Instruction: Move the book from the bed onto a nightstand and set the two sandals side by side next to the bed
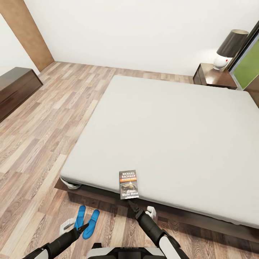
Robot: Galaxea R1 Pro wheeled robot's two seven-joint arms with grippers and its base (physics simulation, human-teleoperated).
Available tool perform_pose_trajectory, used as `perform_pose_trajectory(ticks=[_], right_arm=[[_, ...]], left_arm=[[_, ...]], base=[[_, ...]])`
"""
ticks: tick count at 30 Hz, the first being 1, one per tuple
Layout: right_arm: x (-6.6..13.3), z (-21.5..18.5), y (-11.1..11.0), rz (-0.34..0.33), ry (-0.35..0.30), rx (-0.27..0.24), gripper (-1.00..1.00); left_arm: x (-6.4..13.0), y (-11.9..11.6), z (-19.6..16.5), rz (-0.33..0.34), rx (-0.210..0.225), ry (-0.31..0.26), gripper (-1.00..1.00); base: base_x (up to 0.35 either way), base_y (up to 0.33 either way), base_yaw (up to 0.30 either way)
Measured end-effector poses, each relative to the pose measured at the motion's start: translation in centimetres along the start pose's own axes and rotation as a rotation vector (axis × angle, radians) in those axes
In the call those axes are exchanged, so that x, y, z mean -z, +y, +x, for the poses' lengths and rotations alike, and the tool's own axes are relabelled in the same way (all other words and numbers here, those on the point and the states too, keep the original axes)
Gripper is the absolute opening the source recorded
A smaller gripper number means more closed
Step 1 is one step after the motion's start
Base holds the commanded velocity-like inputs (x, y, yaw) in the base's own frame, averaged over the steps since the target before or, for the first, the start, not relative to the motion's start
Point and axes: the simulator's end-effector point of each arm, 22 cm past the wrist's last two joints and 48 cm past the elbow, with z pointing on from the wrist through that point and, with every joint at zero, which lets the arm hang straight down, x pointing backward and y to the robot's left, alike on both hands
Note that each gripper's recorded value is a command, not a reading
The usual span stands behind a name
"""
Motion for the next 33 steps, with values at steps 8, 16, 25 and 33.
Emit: perform_pose_trajectory(ticks=[8, 16, 25, 33], right_arm=[[0.1, 0.0, 2.1, -0.096, -0.001, -0.002, 1.00], [0.2, -0.1, 2.9, -0.132, -0.002, -0.002, 1.00], [0.5, 0.0, 4.7, -0.216, 0.003, -0.006, 1.00], [0.2, -0.1, 4.5, -0.217, 0.003, -0.006, 1.00]], left_arm=[[0.0, 0.0, 0.0, 0.000, 0.000, 0.000, 1.00], [0.0, 0.0, 0.0, 0.000, 0.000, 0.000, 1.00], [0.0, 0.0, 0.0, 0.000, 0.000, 0.000, 1.00], [-0.3, 0.1, -0.1, 0.000, 0.001, 0.001, 1.00]], base=[[0.000, 0.000, 0.000], [0.000, 0.000, 0.000], [0.000, 0.000, 0.000], [0.000, 0.000, 0.000]])
